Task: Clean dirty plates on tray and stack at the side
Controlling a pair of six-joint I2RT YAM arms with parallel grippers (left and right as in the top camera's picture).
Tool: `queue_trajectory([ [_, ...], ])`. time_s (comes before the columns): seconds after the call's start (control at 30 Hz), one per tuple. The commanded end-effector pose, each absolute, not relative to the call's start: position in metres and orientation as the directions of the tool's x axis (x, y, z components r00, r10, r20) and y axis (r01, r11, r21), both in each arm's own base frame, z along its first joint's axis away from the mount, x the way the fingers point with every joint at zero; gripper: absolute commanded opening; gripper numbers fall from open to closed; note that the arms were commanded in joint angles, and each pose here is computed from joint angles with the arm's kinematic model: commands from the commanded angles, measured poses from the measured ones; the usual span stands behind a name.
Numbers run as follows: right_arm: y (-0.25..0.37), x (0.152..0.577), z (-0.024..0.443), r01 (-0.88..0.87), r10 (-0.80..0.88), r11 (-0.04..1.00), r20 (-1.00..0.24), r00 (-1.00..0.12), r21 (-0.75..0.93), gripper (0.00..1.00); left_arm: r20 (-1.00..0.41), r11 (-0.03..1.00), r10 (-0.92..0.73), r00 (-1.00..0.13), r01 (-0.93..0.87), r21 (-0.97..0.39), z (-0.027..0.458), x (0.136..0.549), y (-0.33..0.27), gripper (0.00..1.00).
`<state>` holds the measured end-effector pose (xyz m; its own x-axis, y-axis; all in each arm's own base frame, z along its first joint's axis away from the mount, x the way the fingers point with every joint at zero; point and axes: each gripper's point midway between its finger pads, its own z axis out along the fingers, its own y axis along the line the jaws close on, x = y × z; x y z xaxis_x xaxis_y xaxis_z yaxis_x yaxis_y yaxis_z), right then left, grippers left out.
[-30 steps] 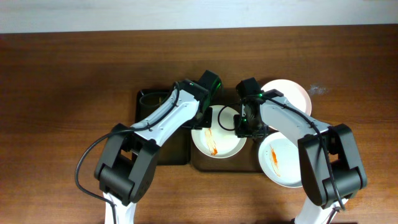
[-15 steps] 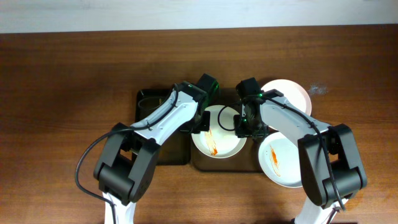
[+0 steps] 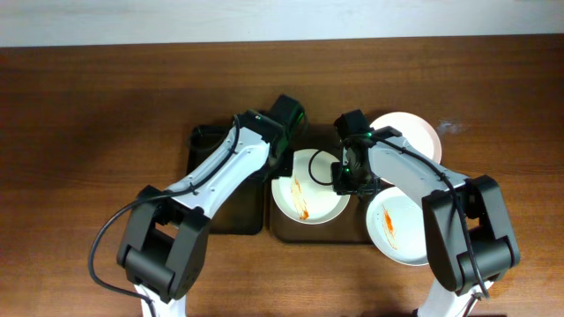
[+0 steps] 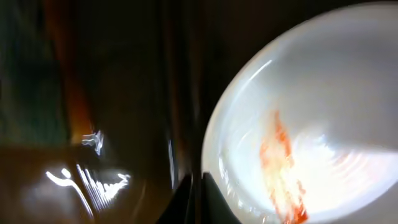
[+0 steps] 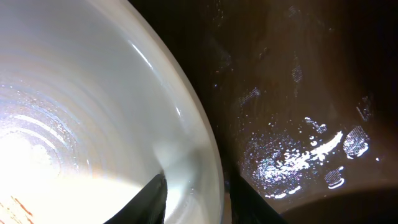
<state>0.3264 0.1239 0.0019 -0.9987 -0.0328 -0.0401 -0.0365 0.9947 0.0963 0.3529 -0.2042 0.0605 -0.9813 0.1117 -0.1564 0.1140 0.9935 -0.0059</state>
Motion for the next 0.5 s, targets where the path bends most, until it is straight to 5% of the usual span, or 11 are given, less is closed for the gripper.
queue_trajectory([
  [0.0, 0.122, 0.314, -0.013, -0.027, -0.029, 0.995, 0.02, -0.999, 0.096, 0.35, -0.25, 0.964, 0.248, -0.936, 0.263, -0.029, 0.072, 0.371, -0.217, 0.0],
  [0.47, 0.121, 0.313, -0.013, -0.027, -0.029, 0.995, 0.024, -0.999, 0.095, 0.35, -0.222, 0.96, 0.278, -0.935, 0.279, 0.03, 0.04, 0.389, -0.198, 0.0],
])
